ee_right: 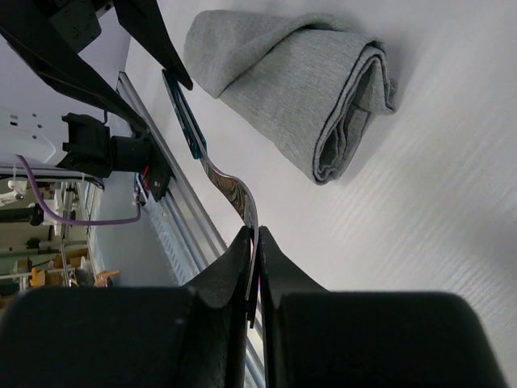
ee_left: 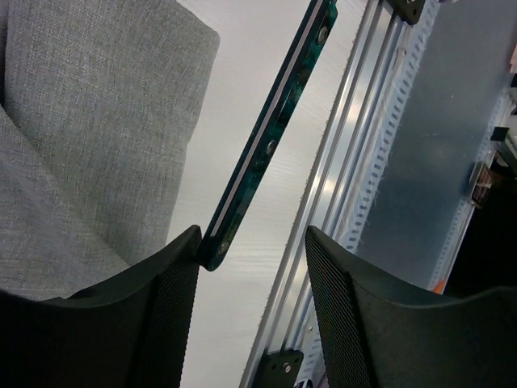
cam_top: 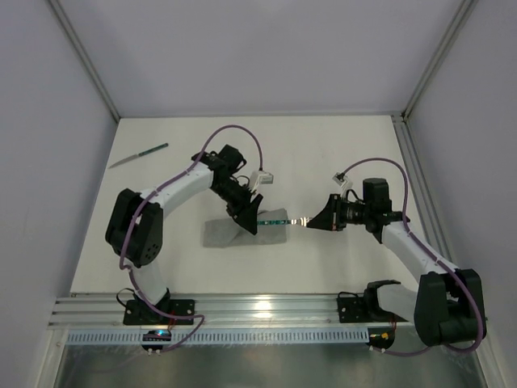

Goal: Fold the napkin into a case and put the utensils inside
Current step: Pass from the left arm to the right, then insert the fork into the folded napkin.

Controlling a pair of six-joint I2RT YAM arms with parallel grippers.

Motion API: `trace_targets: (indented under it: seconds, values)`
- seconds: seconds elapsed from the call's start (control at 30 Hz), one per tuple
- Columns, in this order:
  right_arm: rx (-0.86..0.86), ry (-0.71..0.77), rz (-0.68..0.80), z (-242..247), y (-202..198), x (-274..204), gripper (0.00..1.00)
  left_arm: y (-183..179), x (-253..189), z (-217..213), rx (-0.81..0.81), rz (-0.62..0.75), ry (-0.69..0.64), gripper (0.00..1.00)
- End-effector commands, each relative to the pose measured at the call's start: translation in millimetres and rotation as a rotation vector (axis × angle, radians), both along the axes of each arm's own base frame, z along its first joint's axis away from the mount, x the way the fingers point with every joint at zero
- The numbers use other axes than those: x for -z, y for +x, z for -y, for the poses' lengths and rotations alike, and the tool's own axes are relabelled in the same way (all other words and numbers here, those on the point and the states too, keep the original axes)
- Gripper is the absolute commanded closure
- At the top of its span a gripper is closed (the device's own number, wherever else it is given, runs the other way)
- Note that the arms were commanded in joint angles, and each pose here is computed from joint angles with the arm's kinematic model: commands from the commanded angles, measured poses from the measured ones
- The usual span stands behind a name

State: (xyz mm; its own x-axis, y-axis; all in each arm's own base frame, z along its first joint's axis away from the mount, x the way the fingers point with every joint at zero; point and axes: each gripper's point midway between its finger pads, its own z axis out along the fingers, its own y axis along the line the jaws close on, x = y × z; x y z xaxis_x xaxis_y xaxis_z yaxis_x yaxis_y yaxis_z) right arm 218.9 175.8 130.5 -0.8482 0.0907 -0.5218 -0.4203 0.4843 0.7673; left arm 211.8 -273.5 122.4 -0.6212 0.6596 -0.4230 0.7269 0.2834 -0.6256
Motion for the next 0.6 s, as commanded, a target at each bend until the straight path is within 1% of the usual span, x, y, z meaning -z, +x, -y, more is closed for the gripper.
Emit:
trace_targets:
  seconds: [0.0,0.13,0.23,0.27,0.33,0.37,0.47,0.5,0.57]
  values:
    - [0.017,-0.035,-0.008,3,5,0,0.97,5,7,-2,-0.004,0.030,0.024,0.43]
    - [0.030,-0.075,-0.033,8,4,9,0.97,13,14,-7,-0.011,0.079,0.065,0.41]
    - [0.053,-0.133,-0.095,14,0,21,0.97,34,29,-22,-0.068,0.182,0.192,0.40]
    - [0.055,-0.145,-0.118,16,-3,25,0.97,45,38,-34,-0.101,0.237,0.279,0.41]
    - [0.070,-0.154,-0.146,19,-2,31,0.97,55,41,-40,-0.117,0.301,0.332,0.44]
    - [0.076,-0.155,-0.160,19,-2,33,0.97,60,43,-46,-0.120,0.344,0.384,0.46]
    - [0.085,-0.151,-0.188,19,4,40,0.97,54,50,-40,-0.063,0.410,0.443,0.46]
    - [0.089,-0.149,-0.194,18,7,40,0.97,53,53,-37,-0.046,0.457,0.473,0.46]
    - [0.093,-0.148,-0.211,17,11,45,0.97,54,56,-35,-0.045,0.495,0.498,0.45]
